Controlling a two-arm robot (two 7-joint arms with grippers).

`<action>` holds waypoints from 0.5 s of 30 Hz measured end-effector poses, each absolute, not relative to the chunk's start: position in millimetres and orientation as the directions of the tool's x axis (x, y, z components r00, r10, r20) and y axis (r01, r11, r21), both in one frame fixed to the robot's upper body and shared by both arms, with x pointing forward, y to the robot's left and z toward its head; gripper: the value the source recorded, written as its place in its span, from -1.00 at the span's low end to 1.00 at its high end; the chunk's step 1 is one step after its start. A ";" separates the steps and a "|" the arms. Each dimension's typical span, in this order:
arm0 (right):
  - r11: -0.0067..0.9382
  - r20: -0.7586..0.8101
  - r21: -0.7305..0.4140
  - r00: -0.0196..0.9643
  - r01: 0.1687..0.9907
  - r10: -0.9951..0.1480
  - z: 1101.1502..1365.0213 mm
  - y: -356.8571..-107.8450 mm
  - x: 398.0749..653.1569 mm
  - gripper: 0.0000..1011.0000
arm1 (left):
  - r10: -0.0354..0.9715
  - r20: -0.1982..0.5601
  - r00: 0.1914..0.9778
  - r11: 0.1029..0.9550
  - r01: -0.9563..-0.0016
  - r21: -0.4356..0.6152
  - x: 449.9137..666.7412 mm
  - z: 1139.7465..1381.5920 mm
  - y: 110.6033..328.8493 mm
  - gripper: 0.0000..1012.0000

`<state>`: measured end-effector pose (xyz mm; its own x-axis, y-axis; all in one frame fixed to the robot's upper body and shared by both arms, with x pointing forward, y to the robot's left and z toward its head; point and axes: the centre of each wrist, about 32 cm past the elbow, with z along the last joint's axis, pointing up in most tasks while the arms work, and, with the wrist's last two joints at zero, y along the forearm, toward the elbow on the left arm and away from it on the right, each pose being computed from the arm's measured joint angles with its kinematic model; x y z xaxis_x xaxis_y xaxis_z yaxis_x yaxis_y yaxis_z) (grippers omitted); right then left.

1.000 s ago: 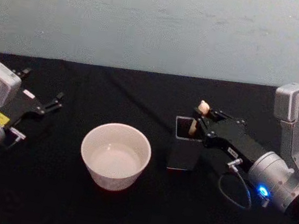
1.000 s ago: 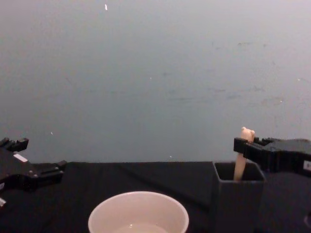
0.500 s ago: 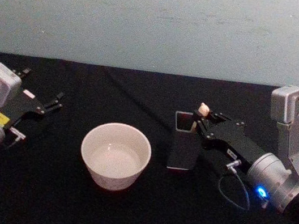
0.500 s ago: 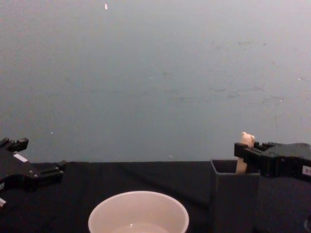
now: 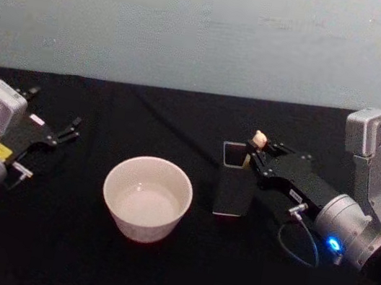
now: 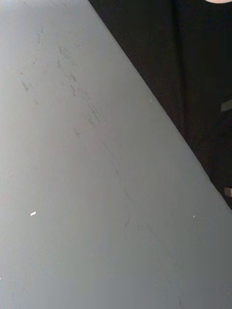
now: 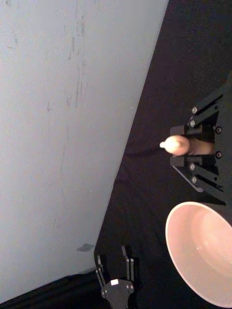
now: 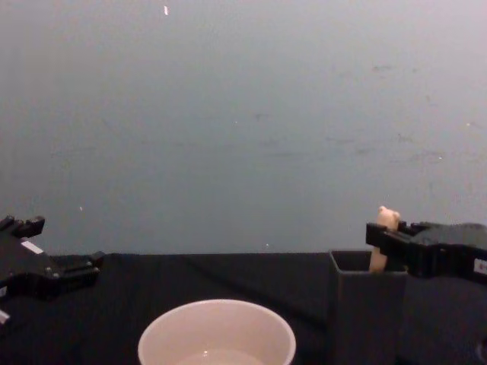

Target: Pick up the stirring spoon with one hand, stir inside the cup, then place it back in its original position.

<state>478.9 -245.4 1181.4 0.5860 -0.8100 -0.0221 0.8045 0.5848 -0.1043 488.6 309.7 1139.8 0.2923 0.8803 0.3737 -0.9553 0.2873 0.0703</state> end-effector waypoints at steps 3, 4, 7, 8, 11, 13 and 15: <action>0.585 -0.022 -0.104 0.586 0.804 -0.810 1181.5 -245.4 478.9 -0.39 | 0.880 0.374 0.292 0.287 -0.955 0.070 488.6 1139.8 309.7 0.98; 0.585 -0.022 -0.104 0.586 0.804 -0.810 1181.5 -245.5 478.9 -0.28 | 0.880 0.374 0.292 0.287 -0.955 0.070 488.6 1139.8 309.7 0.98; 0.586 -0.022 -0.104 0.587 0.804 -0.810 1181.5 -245.5 478.9 -0.12 | 0.880 0.374 0.292 0.287 -0.955 0.070 488.6 1139.8 309.7 0.98; 0.586 -0.022 -0.104 0.587 0.804 -0.809 1181.5 -245.5 478.9 -0.05 | 0.880 0.374 0.292 0.287 -0.955 0.070 488.6 1139.8 309.7 0.98; 0.586 -0.022 -0.103 0.587 0.804 -0.809 1181.6 -245.5 478.9 0.12 | 0.880 0.374 0.292 0.287 -0.955 0.070 488.6 1139.8 309.7 0.98; 0.586 -0.023 -0.103 0.587 0.804 -0.809 1181.7 -245.5 478.9 0.29 | 0.880 0.374 0.292 0.287 -0.955 0.070 488.6 1139.8 309.7 0.98; 0.586 -0.023 -0.103 0.587 0.803 -0.809 1181.7 -245.5 478.8 0.35 | 0.880 0.374 0.292 0.287 -0.955 0.070 488.6 1139.8 309.7 0.98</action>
